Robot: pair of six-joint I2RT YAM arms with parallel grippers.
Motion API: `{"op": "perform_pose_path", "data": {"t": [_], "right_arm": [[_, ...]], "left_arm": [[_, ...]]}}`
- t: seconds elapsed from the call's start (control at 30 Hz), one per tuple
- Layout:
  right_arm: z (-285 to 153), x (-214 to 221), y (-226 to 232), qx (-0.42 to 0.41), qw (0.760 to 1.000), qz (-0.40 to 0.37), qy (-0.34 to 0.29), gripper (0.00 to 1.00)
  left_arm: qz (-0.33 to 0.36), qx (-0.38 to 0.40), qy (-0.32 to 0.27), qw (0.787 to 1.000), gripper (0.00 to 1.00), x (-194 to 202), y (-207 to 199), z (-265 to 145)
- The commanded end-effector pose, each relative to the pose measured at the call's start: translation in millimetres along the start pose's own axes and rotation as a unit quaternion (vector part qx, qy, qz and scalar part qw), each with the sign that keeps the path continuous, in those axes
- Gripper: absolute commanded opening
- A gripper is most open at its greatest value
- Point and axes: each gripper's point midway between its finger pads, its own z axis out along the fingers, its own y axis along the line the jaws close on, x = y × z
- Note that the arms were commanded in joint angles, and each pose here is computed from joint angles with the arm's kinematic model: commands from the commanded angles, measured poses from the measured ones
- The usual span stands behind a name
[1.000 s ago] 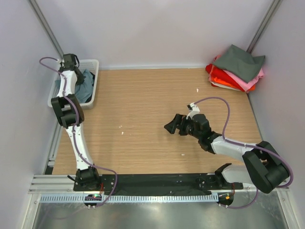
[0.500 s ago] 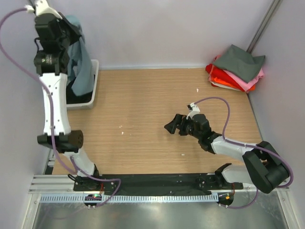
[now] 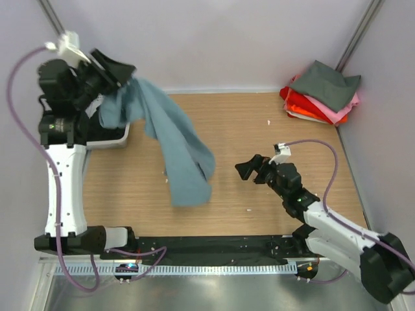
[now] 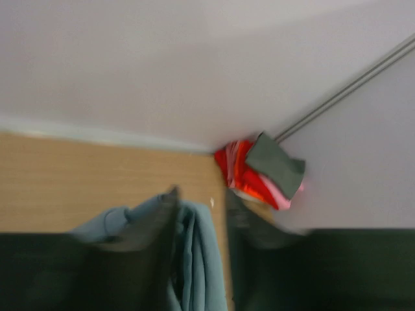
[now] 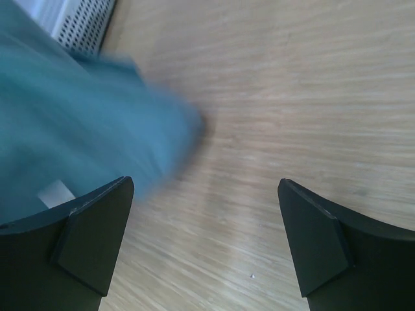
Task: Fold and stack the t-shirts
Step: Move the tshirt to the center of the board
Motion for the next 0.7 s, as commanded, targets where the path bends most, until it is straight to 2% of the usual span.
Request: {"op": "perform_pose_path", "data": {"t": [0.0, 0.03, 0.1, 0.17, 0.2, 0.27, 0.37, 0.47, 0.5, 0.53, 0.6, 0.67], "right_arm": [[-22, -42, -4, 0.048, 0.996, -0.022, -0.07, 1.0], [-33, -56, 4, 0.038, 0.995, -0.029, -0.091, 1.0], [-44, -65, 12, 0.033, 0.994, -0.048, -0.09, 1.0], [-54, -81, 25, 0.022, 0.993, -0.06, -0.098, 1.0], [-55, -72, 24, 0.025, 0.995, -0.063, -0.07, 1.0], [-50, -69, 32, 0.022, 0.998, -0.051, -0.038, 1.0], [-40, -31, 48, -0.016, 0.998, -0.016, 0.064, 1.0], [-44, 3, 57, -0.03, 0.993, 0.007, 0.116, 1.0], [-53, 23, 75, -0.054, 0.988, -0.011, 0.142, 1.0], [-55, 27, 73, -0.036, 0.99, -0.021, 0.134, 1.0], [-75, 57, 95, -0.054, 0.981, -0.055, 0.175, 1.0], [-84, 69, 108, -0.042, 0.978, -0.078, 0.188, 1.0]], "left_arm": [[-0.103, -0.069, 0.189, 0.974, 0.85, 130, 65, -7], [-0.086, -0.083, 0.205, 0.971, 0.99, 145, 73, -22], [-0.1, -0.151, 0.26, 0.948, 1.0, 197, 110, -50], [-0.096, -0.162, 0.259, 0.947, 1.0, 211, 113, -72], [-0.104, -0.176, 0.277, 0.939, 1.0, 233, 125, -83], [-0.1, -0.181, 0.271, 0.94, 1.0, 239, 126, -98], [-0.098, -0.207, 0.279, 0.933, 1.0, 255, 137, -116], [-0.107, -0.228, 0.289, 0.924, 1.0, 271, 147, -127], [-0.11, -0.236, 0.296, 0.919, 1.0, 279, 152, -131], [-0.11, -0.243, 0.299, 0.916, 1.0, 283, 156, -134], [-0.106, -0.252, 0.311, 0.91, 1.0, 291, 162, -137], [-0.094, -0.265, 0.319, 0.905, 1.0, 293, 169, -140]]}}
